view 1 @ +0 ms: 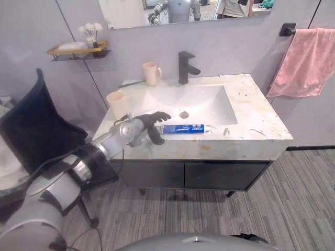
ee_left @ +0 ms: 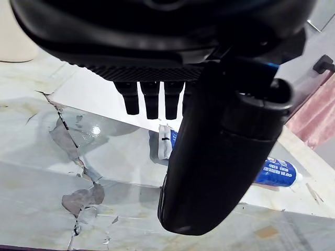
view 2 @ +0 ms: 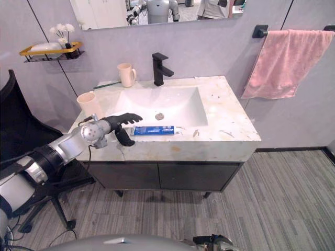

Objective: Organize the bathroom.

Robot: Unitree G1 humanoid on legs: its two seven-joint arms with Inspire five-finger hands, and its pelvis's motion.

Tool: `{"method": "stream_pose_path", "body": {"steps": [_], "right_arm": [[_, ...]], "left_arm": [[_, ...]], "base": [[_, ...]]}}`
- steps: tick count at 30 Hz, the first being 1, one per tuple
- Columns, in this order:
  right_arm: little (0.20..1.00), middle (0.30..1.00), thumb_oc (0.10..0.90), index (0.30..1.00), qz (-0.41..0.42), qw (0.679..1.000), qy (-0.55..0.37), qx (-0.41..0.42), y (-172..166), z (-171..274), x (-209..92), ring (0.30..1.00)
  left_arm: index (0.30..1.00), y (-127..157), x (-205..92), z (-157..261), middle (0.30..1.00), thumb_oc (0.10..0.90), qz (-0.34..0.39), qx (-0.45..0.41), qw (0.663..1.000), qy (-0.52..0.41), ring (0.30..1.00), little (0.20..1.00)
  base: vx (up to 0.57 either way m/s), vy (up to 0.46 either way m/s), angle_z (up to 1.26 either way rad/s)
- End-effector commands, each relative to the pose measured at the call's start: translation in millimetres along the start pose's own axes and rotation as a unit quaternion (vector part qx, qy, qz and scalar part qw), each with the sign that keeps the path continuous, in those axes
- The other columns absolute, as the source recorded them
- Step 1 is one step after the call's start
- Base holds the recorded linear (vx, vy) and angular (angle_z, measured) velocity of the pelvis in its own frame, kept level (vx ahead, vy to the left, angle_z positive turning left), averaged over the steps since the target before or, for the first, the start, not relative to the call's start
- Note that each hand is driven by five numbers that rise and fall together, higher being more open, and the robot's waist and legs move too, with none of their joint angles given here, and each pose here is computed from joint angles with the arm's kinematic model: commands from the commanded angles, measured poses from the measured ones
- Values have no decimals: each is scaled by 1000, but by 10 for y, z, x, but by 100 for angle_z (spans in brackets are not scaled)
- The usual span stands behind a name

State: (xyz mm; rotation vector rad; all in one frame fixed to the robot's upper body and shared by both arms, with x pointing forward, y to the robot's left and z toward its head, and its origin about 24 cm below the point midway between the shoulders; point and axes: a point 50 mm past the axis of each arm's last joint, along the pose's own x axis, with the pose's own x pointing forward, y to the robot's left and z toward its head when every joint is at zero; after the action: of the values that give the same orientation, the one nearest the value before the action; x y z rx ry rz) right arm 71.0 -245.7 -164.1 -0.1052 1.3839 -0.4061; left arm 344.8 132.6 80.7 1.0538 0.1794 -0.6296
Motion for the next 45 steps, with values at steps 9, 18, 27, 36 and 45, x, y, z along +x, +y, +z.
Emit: {"method": "stream_pose_path", "body": {"steps": [9,18,27,36,45], "right_arm": [[900,900,800,900,-3,1000,10,-16,29,19,0,900],[900,900,800,900,-2,1000,14,-18,50,-6,-2,900],[900,900,800,900,-2,1000,18,-13,53,-31,-3,900],[900,900,800,900,-2,1000,17,-9,52,-11,-3,900],[900,900,800,900,-4,1000,14,-12,39,10,-1,900]], "left_arm": [[900,938,-222,193,900,800,163,9,986,-42,900,900],[900,930,-219,273,900,800,159,-1,985,-61,900,900],[900,951,-228,348,900,800,158,-1,985,-73,900,900],[900,982,-248,392,900,800,160,-2,984,-85,900,900],[900,1109,-344,430,900,800,204,6,973,-108,900,900]], "base": [[0,0,0],[0,0,0],[0,-4,0],[0,0,0],[0,0,0]]}}
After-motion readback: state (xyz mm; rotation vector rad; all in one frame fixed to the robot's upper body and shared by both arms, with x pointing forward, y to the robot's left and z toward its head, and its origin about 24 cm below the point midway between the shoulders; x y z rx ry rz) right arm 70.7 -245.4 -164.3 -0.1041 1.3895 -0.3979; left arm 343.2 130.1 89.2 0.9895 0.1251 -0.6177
